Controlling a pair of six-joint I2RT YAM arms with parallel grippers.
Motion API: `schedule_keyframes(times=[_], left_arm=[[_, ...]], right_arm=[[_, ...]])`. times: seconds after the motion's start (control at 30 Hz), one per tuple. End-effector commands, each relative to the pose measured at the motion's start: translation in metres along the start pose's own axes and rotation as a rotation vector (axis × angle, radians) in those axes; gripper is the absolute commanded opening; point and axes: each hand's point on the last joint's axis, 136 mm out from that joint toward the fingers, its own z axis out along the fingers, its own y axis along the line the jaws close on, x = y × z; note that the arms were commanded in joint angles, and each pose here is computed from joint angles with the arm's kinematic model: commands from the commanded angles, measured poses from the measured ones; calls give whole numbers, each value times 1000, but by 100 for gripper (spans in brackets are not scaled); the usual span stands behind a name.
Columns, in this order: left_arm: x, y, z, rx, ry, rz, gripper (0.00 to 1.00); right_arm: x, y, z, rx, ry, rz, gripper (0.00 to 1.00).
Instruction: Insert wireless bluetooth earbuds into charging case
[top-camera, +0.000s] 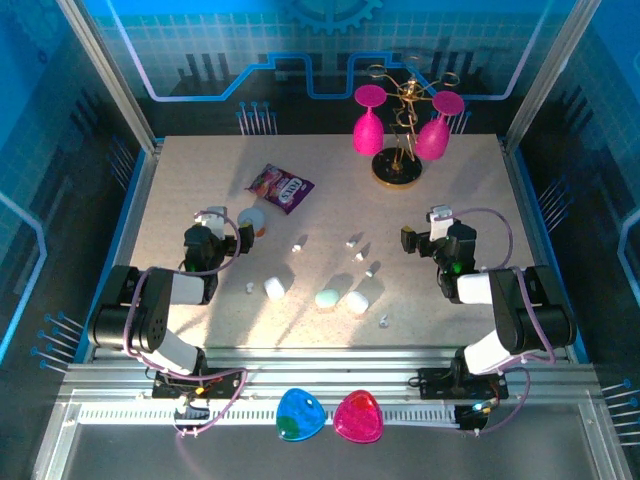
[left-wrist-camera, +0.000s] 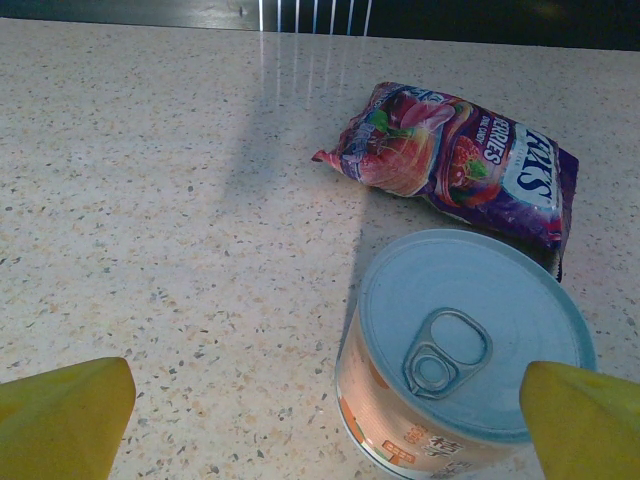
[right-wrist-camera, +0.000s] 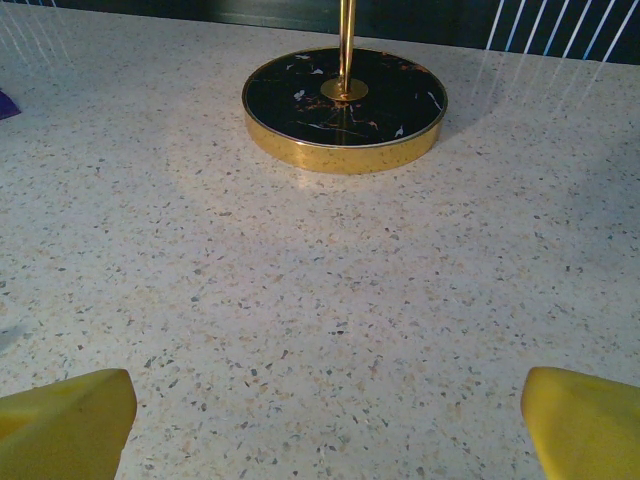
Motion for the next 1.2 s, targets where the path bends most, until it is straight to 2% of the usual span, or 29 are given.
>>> schedule_keyframes(times=[0.0, 0.4, 0.7, 0.83, 1.0, 1.17], left_arm=[[-11, 3, 4, -4, -32, 4, 99], [-17, 5, -1, -28, -54, 8, 99], [-64, -12, -43, -92, -130, 113, 99], [-87, -37, -63, -55, -164, 159, 99], [-100, -74, -79, 65, -148, 138, 99], [-96, -109, -86, 193, -88, 101, 99]], right_arm=[[-15, -6, 3, 7, -50, -14, 100], [-17, -2, 2, 1, -48, -33, 100], [-51, 17, -22, 33, -62, -134, 100], [-68, 36, -37, -4, -46, -129, 100], [-72, 80, -61, -163, 39, -56, 100], [-59, 143, -83, -407, 84, -117, 100]])
